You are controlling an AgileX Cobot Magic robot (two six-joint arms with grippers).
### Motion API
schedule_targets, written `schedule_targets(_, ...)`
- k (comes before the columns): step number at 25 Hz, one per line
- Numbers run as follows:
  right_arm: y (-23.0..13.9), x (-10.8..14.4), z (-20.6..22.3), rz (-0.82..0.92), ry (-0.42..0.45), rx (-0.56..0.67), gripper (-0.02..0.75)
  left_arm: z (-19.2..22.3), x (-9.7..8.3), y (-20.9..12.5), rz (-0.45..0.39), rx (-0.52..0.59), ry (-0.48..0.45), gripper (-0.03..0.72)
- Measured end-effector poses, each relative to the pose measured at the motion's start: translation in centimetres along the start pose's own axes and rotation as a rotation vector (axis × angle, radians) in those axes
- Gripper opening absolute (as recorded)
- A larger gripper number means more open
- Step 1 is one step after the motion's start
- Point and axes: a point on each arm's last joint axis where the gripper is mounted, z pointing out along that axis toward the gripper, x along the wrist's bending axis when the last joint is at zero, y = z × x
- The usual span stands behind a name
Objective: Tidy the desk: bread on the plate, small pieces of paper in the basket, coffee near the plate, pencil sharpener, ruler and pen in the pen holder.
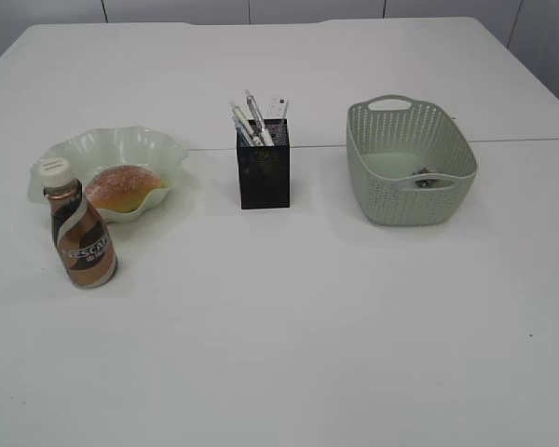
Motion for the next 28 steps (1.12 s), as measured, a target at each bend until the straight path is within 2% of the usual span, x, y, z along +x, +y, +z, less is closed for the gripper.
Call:
schedule_targets(2, -1.6, -0.3, -1.1, -0.005, 0.003, -0.042, 0.386, 0.3, -0.1, -2.2, 0.002, -0.014, 0.0, 0.542)
schedule_targets(4, -2.9, -0.4, -1.9, -0.009, 0.01, -0.073, 0.386, 1.6, 0.0, -3.3, -0.007, 0.043, -0.012, 0.542)
schedule_targets(6, -4.4, -0.6, -2.4, -0.008, 0.009, -0.072, 0.386, 2.6, 0.1, -4.1, 0.005, 0.084, -0.022, 0.542)
schedule_targets(9, -6.3, -0.7, -2.6, -0.026, 0.007, -0.058, 0.385, 3.6, 0.3, -4.6, 0.021, 0.087, -0.02, 0.542)
schedule_targets(12, -8.1, -0.7, -2.1, -0.035, 0.006, -0.046, 0.385, 4.3, 0.4, -5.2, 0.02, 0.106, -0.019, 0.542)
schedule_targets(16, -9.6, -0.2, 0.1, -0.044, 0.024, 0.04, 0.385, 5.1, 0.5, -6.0, 0.015, 0.136, -0.02, 0.542)
schedule_targets(21, -10.2, 0.3, 2.0, -0.049, 0.047, 0.033, 0.385, 5.4, 0.7, -6.6, -0.015, 0.168, -0.008, 0.542)
schedule_targets(28, -11.6, 0.7, 4.1, -0.056, 0.057, 0.087, 0.385, 5.4, 1.0, -6.6, -0.058, 0.175, 0.027, 0.542)
